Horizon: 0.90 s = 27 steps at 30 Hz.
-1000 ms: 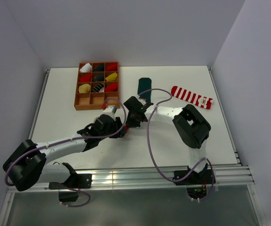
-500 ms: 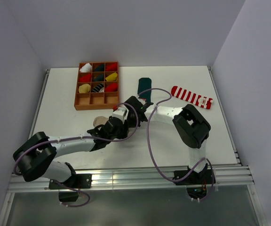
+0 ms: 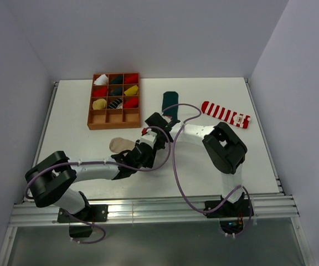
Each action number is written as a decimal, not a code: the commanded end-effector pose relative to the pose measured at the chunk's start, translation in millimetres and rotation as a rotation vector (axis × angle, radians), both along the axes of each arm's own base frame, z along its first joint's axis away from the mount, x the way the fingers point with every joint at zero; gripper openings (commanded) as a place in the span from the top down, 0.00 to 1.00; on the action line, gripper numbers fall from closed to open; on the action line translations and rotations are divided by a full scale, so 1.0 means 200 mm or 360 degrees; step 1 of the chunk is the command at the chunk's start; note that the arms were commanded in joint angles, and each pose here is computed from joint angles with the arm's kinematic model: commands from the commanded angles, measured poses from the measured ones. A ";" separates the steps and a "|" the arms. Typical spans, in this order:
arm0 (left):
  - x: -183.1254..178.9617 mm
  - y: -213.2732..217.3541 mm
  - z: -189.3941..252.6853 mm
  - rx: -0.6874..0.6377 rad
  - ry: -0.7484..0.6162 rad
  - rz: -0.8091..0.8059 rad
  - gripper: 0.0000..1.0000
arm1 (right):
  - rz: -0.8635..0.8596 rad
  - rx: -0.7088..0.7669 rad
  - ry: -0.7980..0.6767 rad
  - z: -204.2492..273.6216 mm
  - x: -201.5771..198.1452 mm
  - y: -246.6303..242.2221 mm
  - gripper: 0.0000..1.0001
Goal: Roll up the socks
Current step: Roll the sock at the center of the board.
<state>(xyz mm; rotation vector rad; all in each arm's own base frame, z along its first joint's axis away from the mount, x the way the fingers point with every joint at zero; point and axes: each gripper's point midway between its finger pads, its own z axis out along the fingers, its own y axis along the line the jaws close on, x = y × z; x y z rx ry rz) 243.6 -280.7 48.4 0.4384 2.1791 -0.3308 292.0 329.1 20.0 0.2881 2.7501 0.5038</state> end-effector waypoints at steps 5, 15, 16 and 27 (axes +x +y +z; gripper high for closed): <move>0.02 -0.04 -0.01 0.0050 -0.0024 0.0014 0.52 | 0.0012 -0.0050 0.0030 -0.05 0.00 -0.01 1.00; 0.01 0.03 -0.14 0.0225 0.0068 0.0107 0.79 | 0.0015 -0.0008 0.0047 -0.04 -0.01 0.01 1.00; 0.01 0.03 -0.14 0.0228 0.0071 0.0115 0.90 | 0.0020 0.0006 0.0041 -0.03 -0.01 0.01 1.00; -0.03 -0.02 -0.09 -0.0016 0.0245 0.0078 1.00 | -0.0042 0.0243 -0.0183 0.16 0.07 0.03 0.75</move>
